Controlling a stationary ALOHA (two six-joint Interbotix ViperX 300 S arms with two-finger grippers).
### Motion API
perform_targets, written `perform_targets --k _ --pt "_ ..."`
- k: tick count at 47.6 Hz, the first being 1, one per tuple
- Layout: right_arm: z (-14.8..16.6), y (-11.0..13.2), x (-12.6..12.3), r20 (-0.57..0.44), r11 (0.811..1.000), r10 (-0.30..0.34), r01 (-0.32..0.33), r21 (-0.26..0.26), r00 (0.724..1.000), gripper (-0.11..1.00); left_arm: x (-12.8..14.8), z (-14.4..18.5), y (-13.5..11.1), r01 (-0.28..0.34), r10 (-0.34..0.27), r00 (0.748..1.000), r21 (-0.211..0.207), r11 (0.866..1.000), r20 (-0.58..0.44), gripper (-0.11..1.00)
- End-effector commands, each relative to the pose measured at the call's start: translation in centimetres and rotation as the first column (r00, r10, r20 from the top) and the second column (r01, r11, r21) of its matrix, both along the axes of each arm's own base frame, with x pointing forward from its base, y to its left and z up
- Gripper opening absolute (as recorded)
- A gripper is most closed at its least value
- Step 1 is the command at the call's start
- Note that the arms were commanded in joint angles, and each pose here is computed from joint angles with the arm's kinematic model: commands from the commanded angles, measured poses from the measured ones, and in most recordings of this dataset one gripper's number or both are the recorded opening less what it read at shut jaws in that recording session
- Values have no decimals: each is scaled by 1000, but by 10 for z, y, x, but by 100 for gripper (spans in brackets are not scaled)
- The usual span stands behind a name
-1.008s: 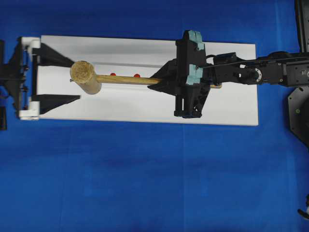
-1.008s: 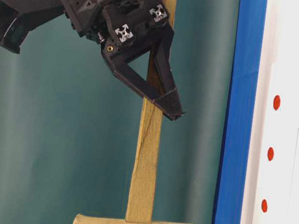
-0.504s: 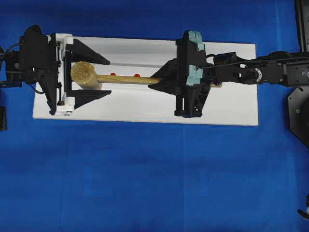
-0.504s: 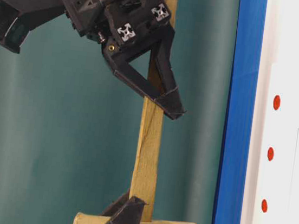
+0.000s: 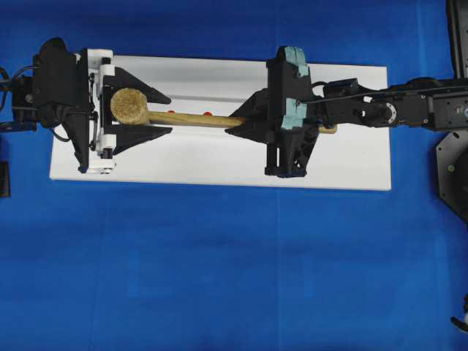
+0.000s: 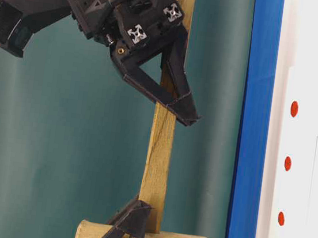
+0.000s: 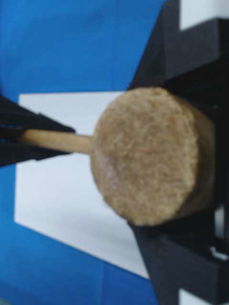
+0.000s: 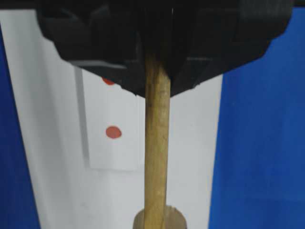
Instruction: Hit the mark with a hammer.
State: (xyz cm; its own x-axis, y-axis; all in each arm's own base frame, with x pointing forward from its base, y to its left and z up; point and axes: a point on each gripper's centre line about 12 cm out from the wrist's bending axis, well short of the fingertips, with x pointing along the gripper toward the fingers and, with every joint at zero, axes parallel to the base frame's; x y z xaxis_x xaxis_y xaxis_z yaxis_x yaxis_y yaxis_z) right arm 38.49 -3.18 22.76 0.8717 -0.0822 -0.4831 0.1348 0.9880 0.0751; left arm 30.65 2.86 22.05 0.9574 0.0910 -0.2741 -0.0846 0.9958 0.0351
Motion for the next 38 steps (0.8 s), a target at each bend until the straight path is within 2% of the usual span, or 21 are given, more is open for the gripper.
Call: perform_targets --k 1,22,25,27,32,33,36,38 --pt "20 0 5 56 1000 1 0 -13 998 2 4 9 1 -4 4 1000 -3 1000 26 43" --pt "20 0 4 58 1000 -3 3 -12 998 3 1 5 1 -9 9 1000 -25 1000 -15 43" --pt "20 0 4 59 1000 -6 7 -8 998 13 0 5 1 -10 10 1000 -28 1000 -16 43" --pt "20 0 4 58 1000 -7 8 -5 998 24 0 5 1 -11 10 1000 -29 1000 -16 43" --pt "22 -1 3 65 1000 -12 13 -13 998 55 0 5 1 -17 16 1000 -50 999 -22 43" --pt "21 -1 2 65 1000 -11 13 -20 998 66 0 4 1 -20 18 999 -58 998 -26 43" --pt "23 -2 1 71 999 -13 15 -35 997 84 -1 4 0 -27 24 999 -79 997 -33 43" --pt "24 -2 0 75 999 -9 13 -50 997 92 -1 5 0 -32 28 999 -94 995 -35 43"
